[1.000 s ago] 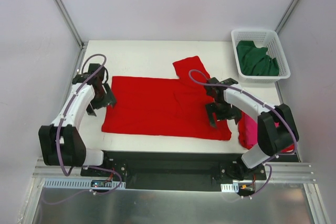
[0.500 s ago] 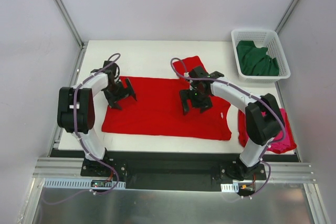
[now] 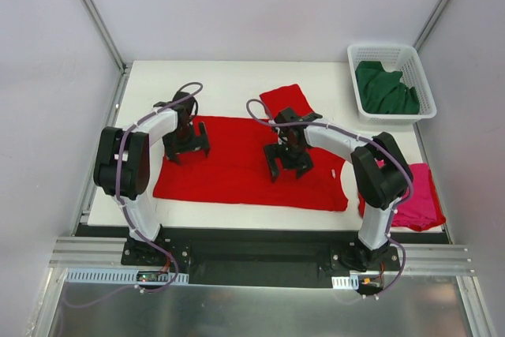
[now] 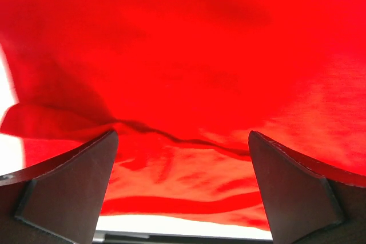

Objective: Fold and stack the t-shirts

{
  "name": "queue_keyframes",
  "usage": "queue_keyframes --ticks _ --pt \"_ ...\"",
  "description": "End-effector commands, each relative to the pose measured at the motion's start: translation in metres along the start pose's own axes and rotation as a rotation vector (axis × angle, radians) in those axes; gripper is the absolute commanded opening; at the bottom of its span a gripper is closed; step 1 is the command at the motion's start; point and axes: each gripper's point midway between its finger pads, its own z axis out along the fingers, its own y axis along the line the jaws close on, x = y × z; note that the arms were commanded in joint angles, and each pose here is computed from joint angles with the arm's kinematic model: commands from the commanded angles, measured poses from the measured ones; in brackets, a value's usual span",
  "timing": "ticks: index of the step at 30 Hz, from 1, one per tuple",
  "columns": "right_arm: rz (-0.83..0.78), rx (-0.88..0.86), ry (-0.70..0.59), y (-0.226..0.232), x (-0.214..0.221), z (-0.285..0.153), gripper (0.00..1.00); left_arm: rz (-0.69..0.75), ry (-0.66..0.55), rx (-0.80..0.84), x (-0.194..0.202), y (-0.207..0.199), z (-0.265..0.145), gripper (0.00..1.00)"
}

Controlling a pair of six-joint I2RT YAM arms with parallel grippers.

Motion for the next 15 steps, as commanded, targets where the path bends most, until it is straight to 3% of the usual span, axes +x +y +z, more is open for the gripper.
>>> queue_keyframes --ticks 1,7,15 --pt "0.01 0.047 0.069 -0.01 0.022 0.004 0.96 0.061 -0.002 -0.179 0.009 0.035 -0.013 0.99" --pt "0.006 0.06 0.104 -0.011 0.036 0.009 0.96 0.1 -0.007 -0.242 0.018 0.053 -0.02 0.99" --pt "-0.025 0.093 0.154 -0.008 0.061 0.015 0.96 0.103 0.048 -0.196 0.041 0.052 -0.019 0.99"
